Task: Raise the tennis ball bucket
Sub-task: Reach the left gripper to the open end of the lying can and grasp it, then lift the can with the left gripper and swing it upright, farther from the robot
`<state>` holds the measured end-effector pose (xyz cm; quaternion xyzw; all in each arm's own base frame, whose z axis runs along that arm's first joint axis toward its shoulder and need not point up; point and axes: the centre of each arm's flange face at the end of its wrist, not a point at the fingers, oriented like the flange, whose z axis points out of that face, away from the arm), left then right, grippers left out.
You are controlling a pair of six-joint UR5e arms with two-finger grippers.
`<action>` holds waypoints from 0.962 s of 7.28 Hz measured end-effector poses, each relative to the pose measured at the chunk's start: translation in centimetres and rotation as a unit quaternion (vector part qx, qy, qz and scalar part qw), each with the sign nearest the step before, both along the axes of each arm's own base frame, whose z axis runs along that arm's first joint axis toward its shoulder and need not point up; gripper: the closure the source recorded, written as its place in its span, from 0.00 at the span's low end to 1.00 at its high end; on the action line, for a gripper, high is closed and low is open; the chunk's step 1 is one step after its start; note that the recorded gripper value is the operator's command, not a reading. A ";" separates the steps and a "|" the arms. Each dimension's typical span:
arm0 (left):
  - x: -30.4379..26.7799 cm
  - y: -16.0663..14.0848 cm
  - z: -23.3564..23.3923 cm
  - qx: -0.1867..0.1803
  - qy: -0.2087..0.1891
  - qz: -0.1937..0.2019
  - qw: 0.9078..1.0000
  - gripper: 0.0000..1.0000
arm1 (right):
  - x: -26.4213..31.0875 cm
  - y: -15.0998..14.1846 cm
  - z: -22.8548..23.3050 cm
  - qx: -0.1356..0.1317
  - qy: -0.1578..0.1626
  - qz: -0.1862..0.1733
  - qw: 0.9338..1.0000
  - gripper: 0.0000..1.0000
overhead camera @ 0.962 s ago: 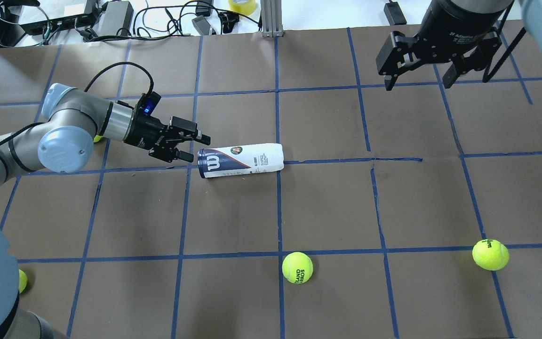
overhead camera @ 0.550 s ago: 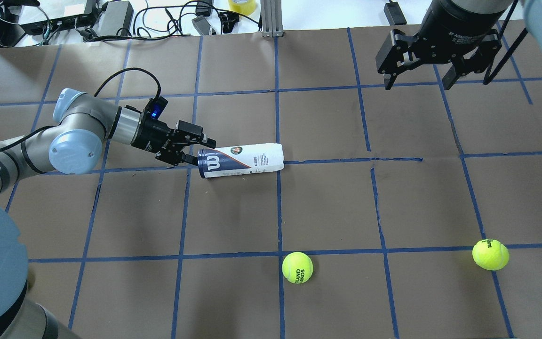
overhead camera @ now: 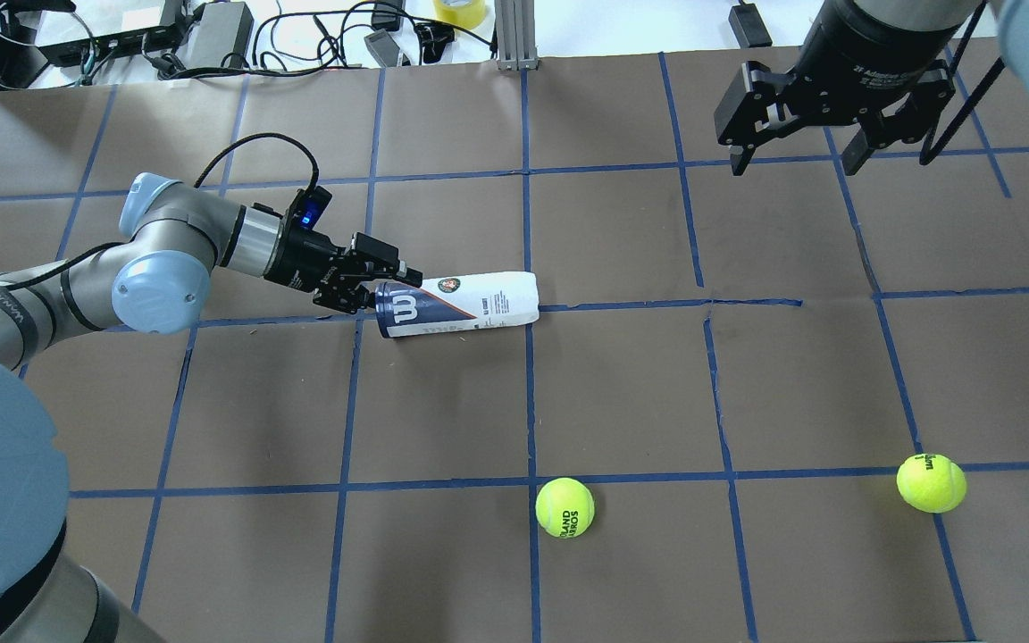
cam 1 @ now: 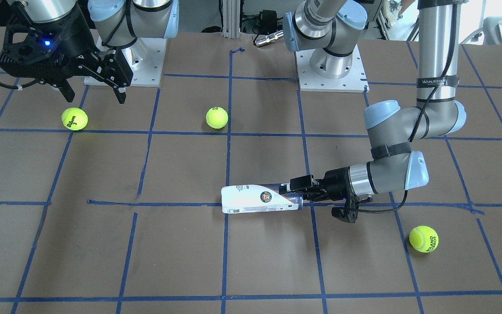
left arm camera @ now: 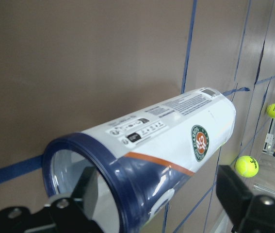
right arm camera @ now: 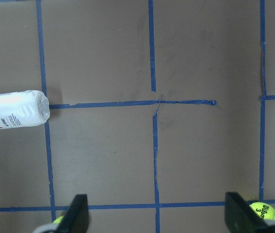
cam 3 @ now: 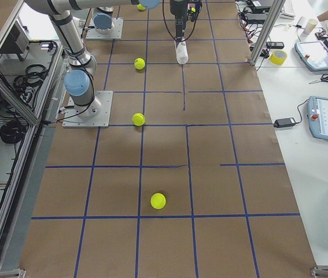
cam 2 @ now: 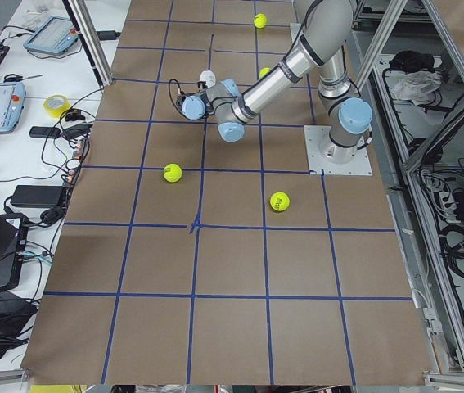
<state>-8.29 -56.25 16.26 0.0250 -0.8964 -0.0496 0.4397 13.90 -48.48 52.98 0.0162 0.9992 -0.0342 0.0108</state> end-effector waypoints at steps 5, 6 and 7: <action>-0.4 -2.9 4.0 0.052 -0.047 0.064 0.995 1.00 | 0.0 0.3 0.1 0.000 0.001 0.001 1.000 0.00; -1.8 -4.7 6.8 0.062 -0.075 0.087 0.991 1.00 | 0.0 0.4 0.2 -0.001 0.002 0.001 1.000 0.00; -3.2 -6.4 9.8 0.059 -0.106 0.105 0.987 1.00 | 0.0 0.5 0.3 -0.002 0.002 0.001 1.000 0.00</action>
